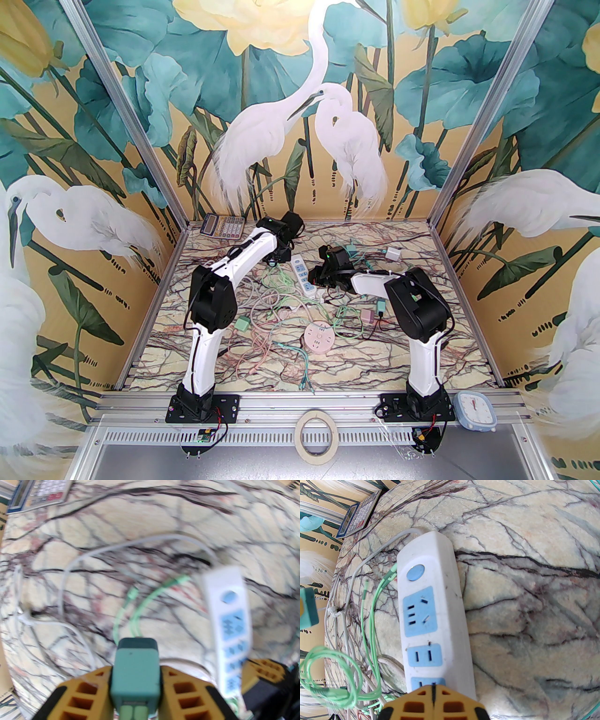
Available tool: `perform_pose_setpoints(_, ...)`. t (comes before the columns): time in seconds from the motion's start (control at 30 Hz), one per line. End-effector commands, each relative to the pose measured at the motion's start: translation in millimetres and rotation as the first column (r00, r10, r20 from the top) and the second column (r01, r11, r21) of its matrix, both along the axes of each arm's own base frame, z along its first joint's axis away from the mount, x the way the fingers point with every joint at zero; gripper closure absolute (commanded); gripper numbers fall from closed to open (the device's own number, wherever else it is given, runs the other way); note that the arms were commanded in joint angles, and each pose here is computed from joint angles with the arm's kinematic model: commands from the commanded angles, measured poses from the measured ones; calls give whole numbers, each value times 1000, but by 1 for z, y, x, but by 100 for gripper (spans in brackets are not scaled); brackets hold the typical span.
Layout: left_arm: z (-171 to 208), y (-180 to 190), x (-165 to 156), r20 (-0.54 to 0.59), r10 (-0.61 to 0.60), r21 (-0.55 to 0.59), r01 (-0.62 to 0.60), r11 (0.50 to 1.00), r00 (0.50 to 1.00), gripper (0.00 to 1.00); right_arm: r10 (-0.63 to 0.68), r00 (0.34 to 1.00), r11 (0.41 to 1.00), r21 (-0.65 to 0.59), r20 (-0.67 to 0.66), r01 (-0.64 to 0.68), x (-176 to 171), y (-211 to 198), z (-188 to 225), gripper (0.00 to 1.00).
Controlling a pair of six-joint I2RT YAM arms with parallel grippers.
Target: Pull the plug off the socket
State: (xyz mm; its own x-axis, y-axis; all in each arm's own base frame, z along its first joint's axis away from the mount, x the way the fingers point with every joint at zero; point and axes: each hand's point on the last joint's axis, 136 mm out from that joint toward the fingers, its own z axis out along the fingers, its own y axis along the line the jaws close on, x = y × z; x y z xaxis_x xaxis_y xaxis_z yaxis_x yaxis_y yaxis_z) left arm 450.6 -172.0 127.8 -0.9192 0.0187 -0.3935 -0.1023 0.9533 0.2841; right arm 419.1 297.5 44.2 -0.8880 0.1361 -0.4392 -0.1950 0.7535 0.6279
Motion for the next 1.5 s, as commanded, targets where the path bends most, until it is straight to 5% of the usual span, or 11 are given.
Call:
perform_pose_setpoints(0.0, -15, 27, 3, -40, -1, 158, 8, 987, 999, 67, -71, 979, 982, -187, -191, 35, -35, -38, -69, 100)
perform_pose_setpoints(0.33, -50, 39, 22, -134, 17, 202, 10, 979, 991, 64, -68, 979, 982, -185, -193, 32, -35, -37, -69, 99)
perform_pose_setpoints(0.6, -63, 31, 22, -172, 19, 164, 10, 986, 985, 45, -58, 984, 985, -170, -168, 29, -34, -36, -60, 95)
perform_pose_setpoints(0.87, 22, 0, 13, 31, 4, -164, 1, 987, 1000, 20, -31, 999, 987, -160, -12, 29, -27, -40, -20, 83)
perform_pose_setpoints(0.93, 44, -2, 2, 87, 7, -233, 14, 972, 996, 2, -16, 998, 988, -152, 58, 25, -26, -41, -2, 79)
perform_pose_setpoints(1.27, 114, 28, -65, 381, 69, -410, 101, 907, 922, 0, -106, 919, 953, -226, 380, 203, -32, -93, 73, 53)
perform_pose_setpoints(1.47, 109, 85, -105, 556, 169, -362, 54, 931, 814, 0, -258, 791, 833, -286, 555, 473, -40, -158, 110, 26)
